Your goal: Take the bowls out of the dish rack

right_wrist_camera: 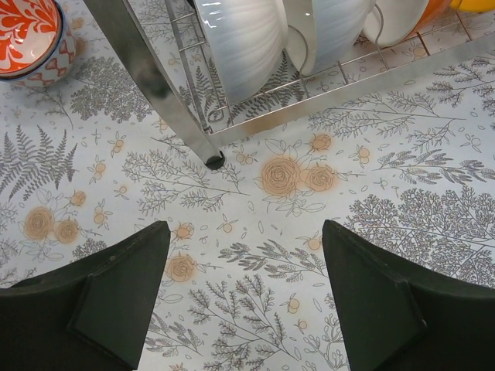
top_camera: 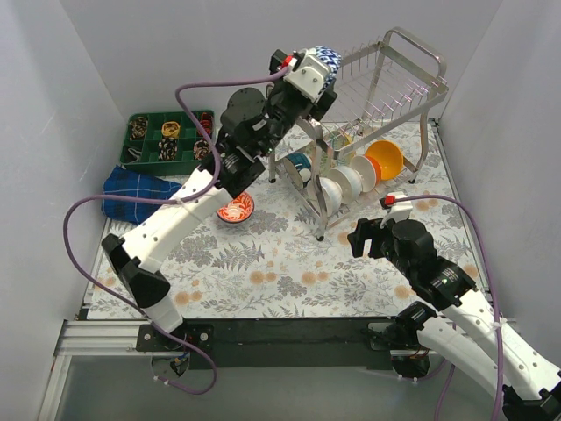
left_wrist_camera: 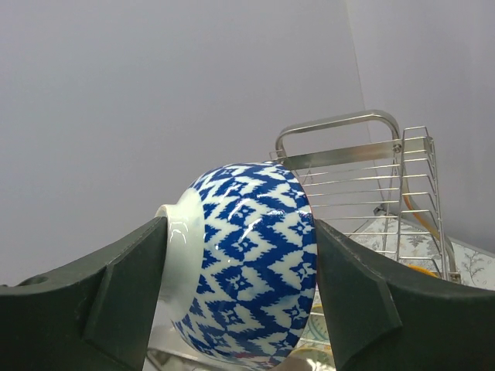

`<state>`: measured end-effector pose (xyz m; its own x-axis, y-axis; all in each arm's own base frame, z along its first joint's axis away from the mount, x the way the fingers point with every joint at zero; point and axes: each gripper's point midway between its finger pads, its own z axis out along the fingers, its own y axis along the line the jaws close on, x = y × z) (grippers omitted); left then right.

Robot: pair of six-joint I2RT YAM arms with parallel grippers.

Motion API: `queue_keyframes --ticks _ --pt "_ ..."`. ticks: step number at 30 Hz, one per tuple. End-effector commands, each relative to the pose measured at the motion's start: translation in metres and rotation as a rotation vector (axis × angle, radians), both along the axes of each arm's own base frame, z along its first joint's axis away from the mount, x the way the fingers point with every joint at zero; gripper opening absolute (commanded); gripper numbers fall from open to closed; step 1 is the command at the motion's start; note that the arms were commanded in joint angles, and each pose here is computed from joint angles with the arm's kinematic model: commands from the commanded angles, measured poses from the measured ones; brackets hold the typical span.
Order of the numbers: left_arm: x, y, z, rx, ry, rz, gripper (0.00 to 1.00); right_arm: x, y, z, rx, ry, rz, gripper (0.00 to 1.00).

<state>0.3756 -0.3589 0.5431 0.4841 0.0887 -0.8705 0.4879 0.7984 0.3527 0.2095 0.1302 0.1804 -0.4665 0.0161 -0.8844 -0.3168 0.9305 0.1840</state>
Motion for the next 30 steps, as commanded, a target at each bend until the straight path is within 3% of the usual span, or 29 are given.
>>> queue_keyframes --ticks 1,9,13,20,27,30 --pt "-0.029 0.052 0.043 -0.091 -0.03 0.064 0.02 0.003 0.004 0.012 0.047 -0.034 0.003 0.88" --pt "-0.049 0.105 0.012 -0.133 0.115 0.174 0.01 0.0 0.007 0.014 0.065 -0.03 0.015 0.87" --pt "-0.05 0.125 -0.039 -0.134 0.241 0.241 0.01 -0.001 0.008 0.017 0.069 -0.032 0.023 0.87" --pt "-0.049 0.158 -0.123 -0.255 0.49 0.259 0.0 -0.003 0.012 0.017 0.078 -0.025 0.048 0.86" --pt "-0.042 0.168 -0.2 -0.393 0.743 0.143 0.0 -0.02 0.045 0.008 0.127 0.024 0.247 0.86" --pt "-0.044 0.171 -0.214 -0.472 0.809 0.107 0.0 -0.034 0.067 0.002 0.183 0.067 0.378 0.85"
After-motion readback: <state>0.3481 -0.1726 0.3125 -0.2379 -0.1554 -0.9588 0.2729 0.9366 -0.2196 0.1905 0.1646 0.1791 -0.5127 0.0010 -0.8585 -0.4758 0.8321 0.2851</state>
